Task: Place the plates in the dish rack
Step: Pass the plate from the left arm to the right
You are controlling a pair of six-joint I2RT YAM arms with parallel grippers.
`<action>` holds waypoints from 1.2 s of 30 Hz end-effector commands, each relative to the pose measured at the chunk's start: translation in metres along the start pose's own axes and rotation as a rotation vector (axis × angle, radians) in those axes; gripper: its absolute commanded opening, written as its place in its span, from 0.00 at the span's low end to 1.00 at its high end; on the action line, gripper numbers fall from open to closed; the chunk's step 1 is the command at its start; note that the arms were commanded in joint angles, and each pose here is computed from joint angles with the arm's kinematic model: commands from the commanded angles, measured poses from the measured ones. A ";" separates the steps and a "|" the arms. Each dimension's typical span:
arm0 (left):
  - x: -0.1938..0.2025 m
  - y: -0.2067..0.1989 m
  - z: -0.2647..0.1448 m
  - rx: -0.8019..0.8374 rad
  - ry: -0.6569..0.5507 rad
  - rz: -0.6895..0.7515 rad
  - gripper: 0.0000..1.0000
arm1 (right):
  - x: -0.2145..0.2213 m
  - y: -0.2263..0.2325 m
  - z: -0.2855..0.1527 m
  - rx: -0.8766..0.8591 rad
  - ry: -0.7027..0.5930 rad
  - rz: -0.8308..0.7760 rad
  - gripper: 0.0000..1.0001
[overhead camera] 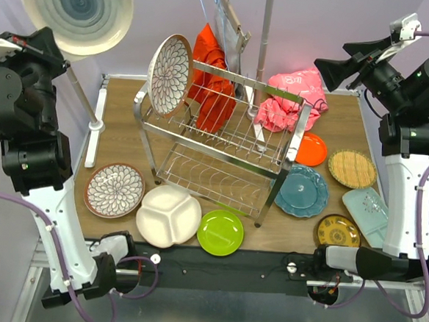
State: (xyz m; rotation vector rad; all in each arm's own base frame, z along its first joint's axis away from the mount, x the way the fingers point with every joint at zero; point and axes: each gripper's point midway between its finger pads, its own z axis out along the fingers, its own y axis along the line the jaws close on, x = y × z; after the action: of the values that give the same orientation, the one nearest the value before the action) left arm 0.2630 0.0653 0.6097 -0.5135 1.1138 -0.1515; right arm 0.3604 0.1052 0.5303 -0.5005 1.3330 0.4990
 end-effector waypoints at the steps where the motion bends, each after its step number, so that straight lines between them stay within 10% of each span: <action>1: -0.038 -0.074 -0.001 0.300 -0.079 -0.121 0.00 | -0.011 0.012 0.000 -0.061 -0.015 0.047 1.00; 19: 0.011 -0.201 0.002 0.611 0.108 -0.303 0.00 | -0.021 0.058 0.004 -0.319 0.005 0.231 1.00; 36: 0.061 -0.259 -0.015 0.546 0.195 -0.349 0.00 | -0.054 0.104 0.037 -0.449 -0.059 0.317 1.00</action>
State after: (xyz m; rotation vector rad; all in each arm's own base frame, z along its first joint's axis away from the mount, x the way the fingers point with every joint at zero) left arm 0.3364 -0.2096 0.6096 -0.0710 1.3365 -0.7701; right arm 0.3217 0.2001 0.5700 -0.6564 1.2801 1.0601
